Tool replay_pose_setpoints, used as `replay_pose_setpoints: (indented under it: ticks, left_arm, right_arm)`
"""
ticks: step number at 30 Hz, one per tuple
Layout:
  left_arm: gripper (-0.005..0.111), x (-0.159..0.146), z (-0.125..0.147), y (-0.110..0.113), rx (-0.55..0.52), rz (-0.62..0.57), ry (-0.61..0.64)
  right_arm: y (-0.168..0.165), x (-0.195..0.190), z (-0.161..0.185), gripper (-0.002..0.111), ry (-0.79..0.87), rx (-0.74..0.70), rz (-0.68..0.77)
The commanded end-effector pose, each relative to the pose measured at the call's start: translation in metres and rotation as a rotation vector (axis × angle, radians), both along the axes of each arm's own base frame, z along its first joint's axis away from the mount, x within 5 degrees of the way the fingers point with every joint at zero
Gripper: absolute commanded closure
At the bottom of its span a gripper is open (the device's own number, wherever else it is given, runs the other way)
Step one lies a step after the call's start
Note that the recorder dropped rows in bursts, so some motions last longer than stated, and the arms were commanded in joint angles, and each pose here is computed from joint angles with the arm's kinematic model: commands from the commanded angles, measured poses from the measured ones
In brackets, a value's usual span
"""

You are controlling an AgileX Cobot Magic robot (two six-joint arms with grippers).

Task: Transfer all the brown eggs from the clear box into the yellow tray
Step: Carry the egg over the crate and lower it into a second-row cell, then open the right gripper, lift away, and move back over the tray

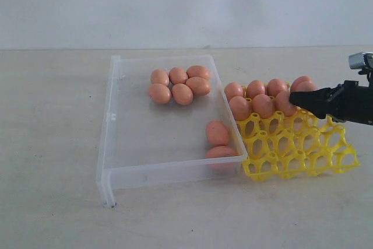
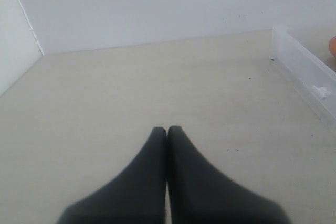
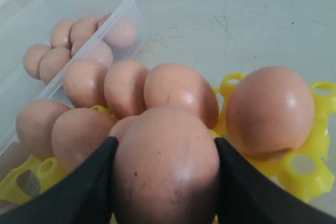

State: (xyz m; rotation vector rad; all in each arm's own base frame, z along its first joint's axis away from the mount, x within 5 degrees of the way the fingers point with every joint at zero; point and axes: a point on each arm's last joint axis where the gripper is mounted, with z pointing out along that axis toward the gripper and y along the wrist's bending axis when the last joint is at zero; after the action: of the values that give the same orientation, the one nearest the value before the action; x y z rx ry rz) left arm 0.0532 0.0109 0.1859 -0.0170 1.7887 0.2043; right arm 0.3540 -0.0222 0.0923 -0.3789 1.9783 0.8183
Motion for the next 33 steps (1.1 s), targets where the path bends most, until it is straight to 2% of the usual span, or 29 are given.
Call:
replay_pose_setpoints:
  ticks: [1, 6, 13, 24, 27, 33]
  left_arm:
    - [0.111, 0.000, 0.000, 0.000, -0.002, -0.004, 0.000]
    - [0.111, 0.000, 0.000, 0.000, -0.002, -0.004, 0.000]
    - [0.111, 0.000, 0.000, 0.000, -0.002, -0.004, 0.000]
    - [0.111, 0.000, 0.000, 0.000, -0.002, -0.004, 0.000]
    - [0.111, 0.000, 0.000, 0.000, -0.002, -0.004, 0.000]
    - [0.111, 0.000, 0.000, 0.000, -0.002, -0.004, 0.000]
  right_arm:
    - [0.003, 0.001, -0.006, 0.108, 0.030, -0.082, -0.002]
    - [0.001, 0.003, -0.002, 0.108, 0.018, -0.075, -0.029]
    - [-0.003, 0.006, 0.027, 0.109, -0.041, -0.139, -0.075]
    - [-0.008, 0.007, 0.029, 0.108, -0.040, -0.192, -0.111]
    - [-0.008, 0.007, 0.029, 0.102, -0.050, -0.198, -0.108]
    - [-0.007, 0.007, 0.029, 0.077, -0.054, -0.201, -0.107]
